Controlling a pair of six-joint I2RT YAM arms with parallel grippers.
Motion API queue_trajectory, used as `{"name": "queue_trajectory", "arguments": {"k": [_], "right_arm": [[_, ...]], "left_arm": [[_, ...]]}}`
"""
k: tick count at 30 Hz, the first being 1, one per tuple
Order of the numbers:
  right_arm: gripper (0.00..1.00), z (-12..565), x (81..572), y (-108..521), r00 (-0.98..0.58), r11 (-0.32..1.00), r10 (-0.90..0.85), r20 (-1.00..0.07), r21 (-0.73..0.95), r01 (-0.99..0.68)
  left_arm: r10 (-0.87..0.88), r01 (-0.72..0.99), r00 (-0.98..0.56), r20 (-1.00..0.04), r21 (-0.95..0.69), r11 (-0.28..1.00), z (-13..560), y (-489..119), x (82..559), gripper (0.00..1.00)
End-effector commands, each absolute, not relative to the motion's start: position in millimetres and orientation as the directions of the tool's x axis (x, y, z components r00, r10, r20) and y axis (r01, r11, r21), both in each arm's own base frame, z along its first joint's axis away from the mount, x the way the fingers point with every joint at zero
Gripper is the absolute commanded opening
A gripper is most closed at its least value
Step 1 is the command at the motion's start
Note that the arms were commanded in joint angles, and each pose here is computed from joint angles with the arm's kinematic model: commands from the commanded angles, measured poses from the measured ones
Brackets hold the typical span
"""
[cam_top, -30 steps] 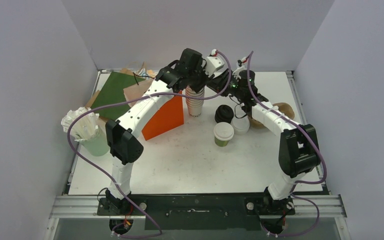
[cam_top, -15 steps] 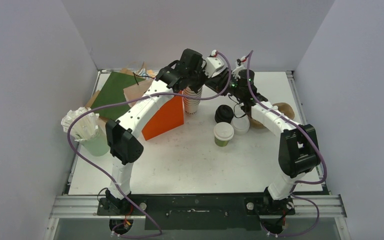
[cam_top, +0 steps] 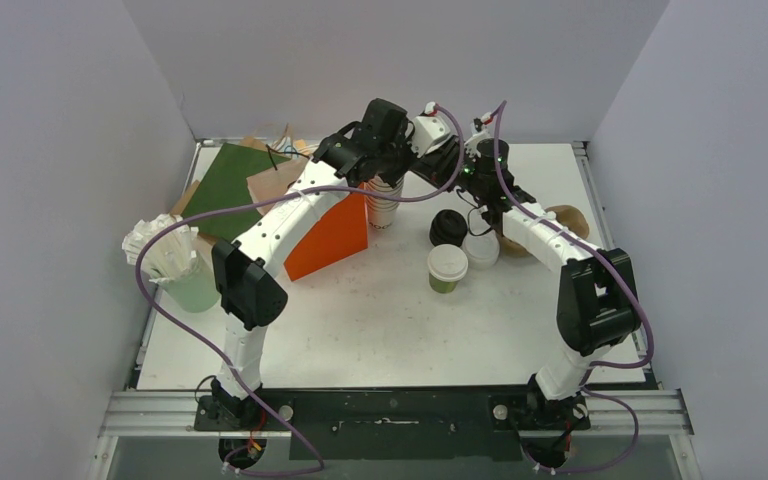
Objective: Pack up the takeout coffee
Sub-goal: Pick up the coffee cup.
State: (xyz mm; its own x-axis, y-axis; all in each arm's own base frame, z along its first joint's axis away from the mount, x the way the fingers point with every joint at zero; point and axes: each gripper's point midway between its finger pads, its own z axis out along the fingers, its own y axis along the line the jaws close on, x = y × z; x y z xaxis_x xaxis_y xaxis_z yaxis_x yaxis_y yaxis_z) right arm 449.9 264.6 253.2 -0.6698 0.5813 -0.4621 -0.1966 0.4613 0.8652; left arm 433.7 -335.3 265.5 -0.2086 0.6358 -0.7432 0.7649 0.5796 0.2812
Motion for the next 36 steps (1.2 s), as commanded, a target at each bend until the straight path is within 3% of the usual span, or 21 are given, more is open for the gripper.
{"name": "queue_trajectory", "arguments": {"k": [1, 4, 36], "right_arm": [[0.2, 291, 451, 276, -0.641, 0.413, 0.583, -0.5, 0.861, -0.296], [0.2, 291, 451, 278, -0.644, 0.416, 0.578, -0.501, 0.86, -0.295], [0.14, 254, 449, 283, -0.693, 0.467, 0.54, -0.478, 0.855, -0.227]], "left_arm": [[0.568, 0.743, -0.128, -0.813, 0.301, 0.598, 315, -344, 432, 0.06], [0.551, 0.737, -0.126, -0.825, 0.294, 0.609, 320, -344, 432, 0.0], [0.446, 0.711, -0.063, -0.893, 0.273, 0.647, 366, -344, 432, 0.0]]}}
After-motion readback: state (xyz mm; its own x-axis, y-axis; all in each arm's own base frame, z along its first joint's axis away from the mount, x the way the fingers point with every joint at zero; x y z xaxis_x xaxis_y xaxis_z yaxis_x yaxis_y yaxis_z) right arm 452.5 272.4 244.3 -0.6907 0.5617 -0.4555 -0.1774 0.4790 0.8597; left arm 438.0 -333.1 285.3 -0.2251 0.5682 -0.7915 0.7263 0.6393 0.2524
